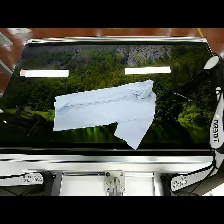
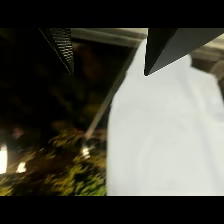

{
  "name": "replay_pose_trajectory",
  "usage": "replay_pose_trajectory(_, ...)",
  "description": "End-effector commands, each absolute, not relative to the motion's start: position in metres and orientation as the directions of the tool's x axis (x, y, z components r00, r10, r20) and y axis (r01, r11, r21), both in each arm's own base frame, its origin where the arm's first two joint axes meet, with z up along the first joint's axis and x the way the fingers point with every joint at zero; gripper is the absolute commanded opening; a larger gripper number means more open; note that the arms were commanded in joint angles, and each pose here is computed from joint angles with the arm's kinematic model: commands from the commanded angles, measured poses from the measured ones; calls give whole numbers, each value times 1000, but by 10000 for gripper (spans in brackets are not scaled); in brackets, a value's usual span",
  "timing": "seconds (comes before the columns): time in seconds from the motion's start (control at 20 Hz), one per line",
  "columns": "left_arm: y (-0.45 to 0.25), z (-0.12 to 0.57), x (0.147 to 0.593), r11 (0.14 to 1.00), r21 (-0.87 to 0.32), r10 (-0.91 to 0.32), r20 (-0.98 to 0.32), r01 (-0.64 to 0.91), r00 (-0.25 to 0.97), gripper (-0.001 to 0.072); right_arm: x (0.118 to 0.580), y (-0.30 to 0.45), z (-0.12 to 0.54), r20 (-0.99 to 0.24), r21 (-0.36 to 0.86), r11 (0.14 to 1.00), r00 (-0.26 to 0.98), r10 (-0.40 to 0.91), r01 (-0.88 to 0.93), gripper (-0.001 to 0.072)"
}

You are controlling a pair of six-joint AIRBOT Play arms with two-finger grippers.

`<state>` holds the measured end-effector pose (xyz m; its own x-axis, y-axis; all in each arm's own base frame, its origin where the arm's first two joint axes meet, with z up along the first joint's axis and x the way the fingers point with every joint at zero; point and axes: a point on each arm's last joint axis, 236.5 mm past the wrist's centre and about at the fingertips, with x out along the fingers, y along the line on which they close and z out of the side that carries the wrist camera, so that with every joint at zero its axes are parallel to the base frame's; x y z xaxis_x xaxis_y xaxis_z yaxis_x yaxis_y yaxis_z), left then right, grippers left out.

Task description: Fold the shirts.

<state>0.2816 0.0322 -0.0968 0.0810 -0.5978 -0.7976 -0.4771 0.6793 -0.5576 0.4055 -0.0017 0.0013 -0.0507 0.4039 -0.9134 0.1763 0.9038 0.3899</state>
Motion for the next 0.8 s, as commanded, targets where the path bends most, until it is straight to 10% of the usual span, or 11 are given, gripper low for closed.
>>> replay_pose_trajectory(0.0, 20, -129, 271, 614, -592, -617, -773, -522, 151, 669, 400, 15, 4, -864, 483, 850, -44, 502, 212, 550)
replay_pose_trajectory(0.65, 2, -130, 327, 603, -637, -567, -766, -480, 304, 515, 409, 17, 0, -882, 459, 867, -16, 471, 191, 550)
replay_pose_trajectory(0.75, -6, -129, 327, 612, -637, -574, -765, -468, 291, 179, 401, 5, -6, -906, 404, 894, -48, 420, 196, 551)
